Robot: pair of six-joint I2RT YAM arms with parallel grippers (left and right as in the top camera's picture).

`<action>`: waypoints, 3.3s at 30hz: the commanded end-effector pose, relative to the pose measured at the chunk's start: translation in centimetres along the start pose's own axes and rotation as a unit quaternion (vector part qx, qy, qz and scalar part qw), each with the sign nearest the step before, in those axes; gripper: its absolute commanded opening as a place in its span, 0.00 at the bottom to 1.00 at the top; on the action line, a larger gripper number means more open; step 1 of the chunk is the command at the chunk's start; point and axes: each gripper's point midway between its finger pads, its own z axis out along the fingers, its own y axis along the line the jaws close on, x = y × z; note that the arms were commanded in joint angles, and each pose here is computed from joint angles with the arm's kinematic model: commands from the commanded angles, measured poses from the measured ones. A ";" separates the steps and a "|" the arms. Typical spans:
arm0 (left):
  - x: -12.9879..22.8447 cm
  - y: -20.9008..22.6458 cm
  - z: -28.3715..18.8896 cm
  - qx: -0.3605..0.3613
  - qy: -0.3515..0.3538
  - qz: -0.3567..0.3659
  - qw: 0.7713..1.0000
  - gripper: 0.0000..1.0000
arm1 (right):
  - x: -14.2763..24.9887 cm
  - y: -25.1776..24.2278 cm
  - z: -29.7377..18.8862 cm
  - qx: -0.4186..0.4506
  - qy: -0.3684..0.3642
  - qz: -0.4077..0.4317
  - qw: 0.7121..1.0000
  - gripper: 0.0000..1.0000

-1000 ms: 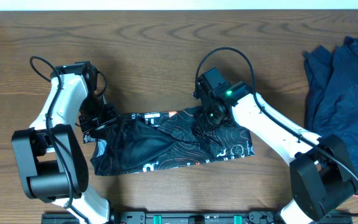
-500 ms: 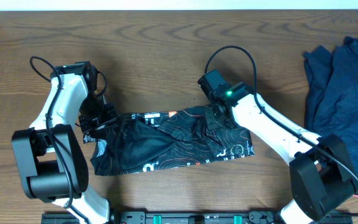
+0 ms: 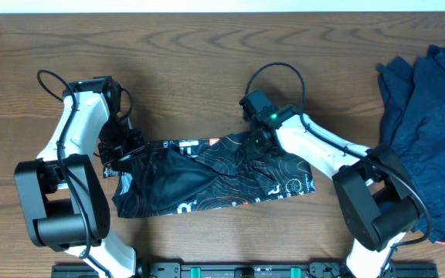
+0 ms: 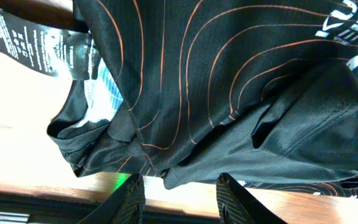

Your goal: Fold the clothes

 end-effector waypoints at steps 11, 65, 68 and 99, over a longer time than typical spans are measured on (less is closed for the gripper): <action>-0.3 -0.2 -0.9 0.007 -0.014 0.004 1.000 0.40 | -1.3 5.0 -4.4 -0.116 -0.043 -0.101 0.987 0.56; -1.6 4.7 2.9 -0.028 -0.034 -0.055 0.998 0.88 | 2.3 -9.1 -12.1 0.169 -0.026 0.052 0.984 0.72; -2.1 5.6 2.7 -0.055 -0.047 -0.055 0.996 0.99 | 2.3 -9.1 -12.1 0.169 -0.026 0.052 0.984 0.73; -3.9 4.2 4.9 -0.008 -0.088 -0.037 0.995 0.06 | 2.7 -9.2 -12.1 0.171 -0.017 0.053 0.984 0.73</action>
